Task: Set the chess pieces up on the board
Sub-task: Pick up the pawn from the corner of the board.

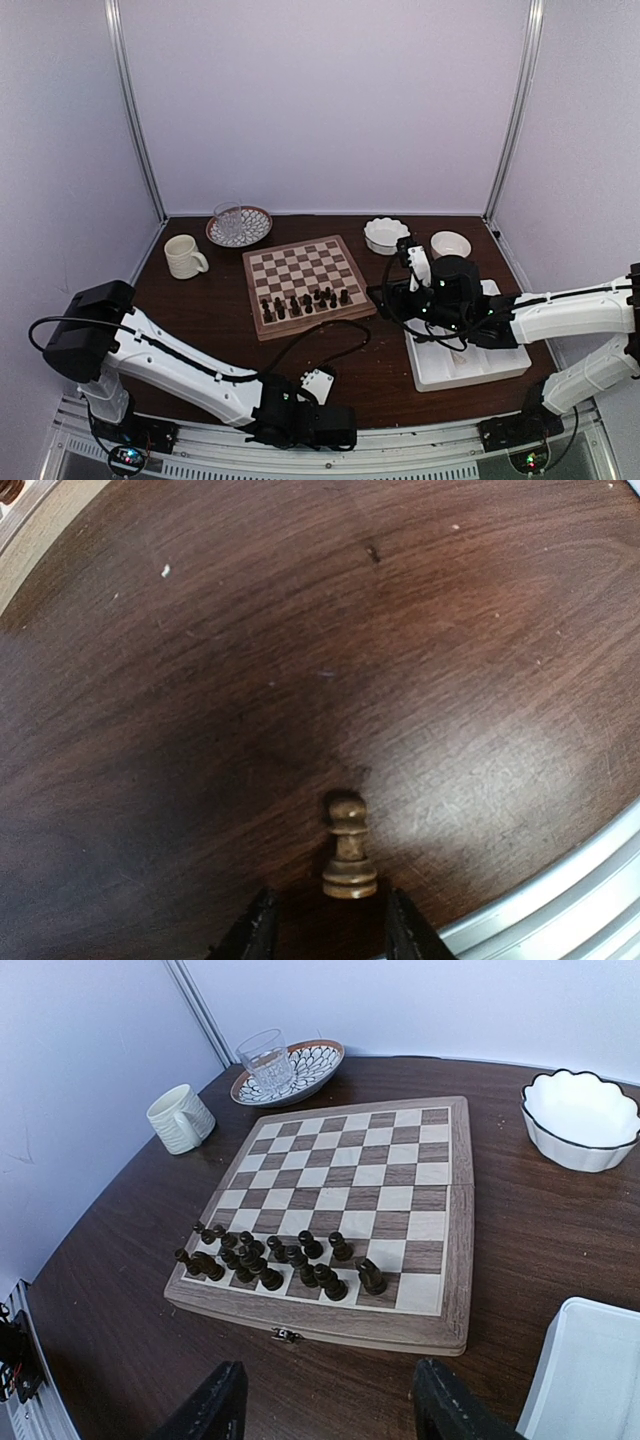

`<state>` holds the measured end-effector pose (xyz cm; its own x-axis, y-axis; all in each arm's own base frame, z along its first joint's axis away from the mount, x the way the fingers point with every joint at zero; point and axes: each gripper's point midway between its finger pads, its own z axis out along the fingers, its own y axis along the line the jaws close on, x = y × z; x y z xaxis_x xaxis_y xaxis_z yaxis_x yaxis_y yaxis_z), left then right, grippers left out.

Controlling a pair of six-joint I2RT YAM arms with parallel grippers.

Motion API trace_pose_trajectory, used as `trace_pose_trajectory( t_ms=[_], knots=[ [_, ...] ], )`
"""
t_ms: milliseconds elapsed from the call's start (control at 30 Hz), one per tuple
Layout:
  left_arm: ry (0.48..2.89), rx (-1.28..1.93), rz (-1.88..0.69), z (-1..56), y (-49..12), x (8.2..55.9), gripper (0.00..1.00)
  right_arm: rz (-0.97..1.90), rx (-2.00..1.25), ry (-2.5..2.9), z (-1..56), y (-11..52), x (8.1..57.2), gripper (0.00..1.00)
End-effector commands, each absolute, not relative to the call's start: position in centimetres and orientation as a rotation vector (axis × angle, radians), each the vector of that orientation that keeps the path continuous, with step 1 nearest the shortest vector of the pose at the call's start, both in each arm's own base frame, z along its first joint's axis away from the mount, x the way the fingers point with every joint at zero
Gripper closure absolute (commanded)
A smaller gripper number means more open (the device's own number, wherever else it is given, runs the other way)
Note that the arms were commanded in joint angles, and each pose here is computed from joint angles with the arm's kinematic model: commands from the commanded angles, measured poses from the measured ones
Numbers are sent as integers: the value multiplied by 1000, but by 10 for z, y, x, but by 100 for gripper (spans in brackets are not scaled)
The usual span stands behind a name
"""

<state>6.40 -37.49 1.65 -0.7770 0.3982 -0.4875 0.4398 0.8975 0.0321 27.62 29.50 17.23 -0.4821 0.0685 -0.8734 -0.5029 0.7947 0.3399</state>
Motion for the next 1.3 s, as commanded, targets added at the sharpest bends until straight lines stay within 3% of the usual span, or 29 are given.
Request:
trace_pose_trajectory(
  t_ms=[0, 200, 400, 833, 1033, 1133, 1267],
  knots=[
    [2581, 608, -85, 14, -364, 63, 60, 688, -303, 1957, 175, 287, 278, 41],
    [2561, 642, -104, 20, -372, 63, 53, 686, -306, 1956, 175, 287, 278, 41],
    [2576, 639, -120, 17, -374, 63, 53, 692, -315, 1962, 173, 289, 278, 41],
    [2585, 624, -130, 10, -373, 73, 62, 714, -339, 1975, 170, 296, 277, 41],
    [2595, 626, -127, 6, -370, 73, 73, 720, -348, 1981, 169, 298, 277, 41],
    [2595, 646, -122, 6, -370, 72, 83, 726, -349, 1981, 169, 299, 277, 41],
    [2590, 665, -126, 8, -369, 71, 86, 736, -362, 1984, 169, 302, 276, 41]
  ],
)
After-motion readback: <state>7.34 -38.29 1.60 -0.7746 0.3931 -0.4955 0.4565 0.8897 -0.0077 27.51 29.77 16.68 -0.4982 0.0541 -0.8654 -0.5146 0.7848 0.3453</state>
